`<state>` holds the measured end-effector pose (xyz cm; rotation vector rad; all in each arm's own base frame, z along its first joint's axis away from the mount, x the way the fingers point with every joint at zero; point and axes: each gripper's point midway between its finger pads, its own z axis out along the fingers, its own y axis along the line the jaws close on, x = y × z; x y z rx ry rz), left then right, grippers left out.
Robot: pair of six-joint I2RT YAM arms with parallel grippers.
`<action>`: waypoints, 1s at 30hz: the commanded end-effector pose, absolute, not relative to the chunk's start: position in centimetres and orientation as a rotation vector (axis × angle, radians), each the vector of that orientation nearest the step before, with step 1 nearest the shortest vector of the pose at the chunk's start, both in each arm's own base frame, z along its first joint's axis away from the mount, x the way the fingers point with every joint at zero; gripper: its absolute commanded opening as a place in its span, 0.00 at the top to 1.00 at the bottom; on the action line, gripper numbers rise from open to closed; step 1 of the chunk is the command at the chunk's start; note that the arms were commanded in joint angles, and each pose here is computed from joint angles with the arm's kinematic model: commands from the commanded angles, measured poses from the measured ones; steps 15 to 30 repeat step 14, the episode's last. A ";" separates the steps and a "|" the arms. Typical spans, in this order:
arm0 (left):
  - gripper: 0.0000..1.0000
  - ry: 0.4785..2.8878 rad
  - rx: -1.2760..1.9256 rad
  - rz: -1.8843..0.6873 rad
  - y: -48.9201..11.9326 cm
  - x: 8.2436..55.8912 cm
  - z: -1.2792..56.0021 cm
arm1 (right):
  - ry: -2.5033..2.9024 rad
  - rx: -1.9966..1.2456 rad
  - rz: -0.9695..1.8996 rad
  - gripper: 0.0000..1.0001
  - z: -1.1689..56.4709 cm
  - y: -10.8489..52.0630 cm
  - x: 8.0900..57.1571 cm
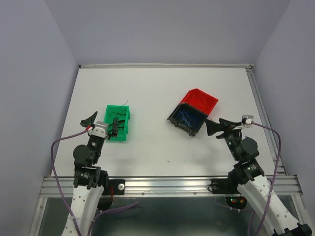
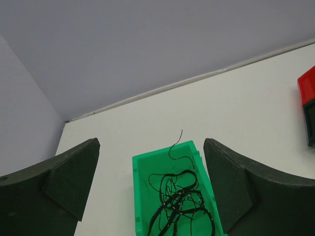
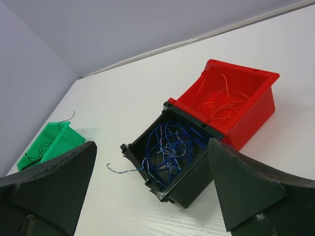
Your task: Untangle the cables
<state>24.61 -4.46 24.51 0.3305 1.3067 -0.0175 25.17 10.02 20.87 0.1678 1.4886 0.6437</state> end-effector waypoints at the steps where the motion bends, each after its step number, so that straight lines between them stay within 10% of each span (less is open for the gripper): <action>1: 0.01 1.244 0.299 0.001 -4.0 24.6 26.5 | 1.484 0.165 0.615 0.00 20.8 9.7 25.4; 30: 0.01 1.239 0.294 0.001 -3.9 24.5 26.5 | 1.465 0.183 0.628 0.00 20.8 9.5 25.1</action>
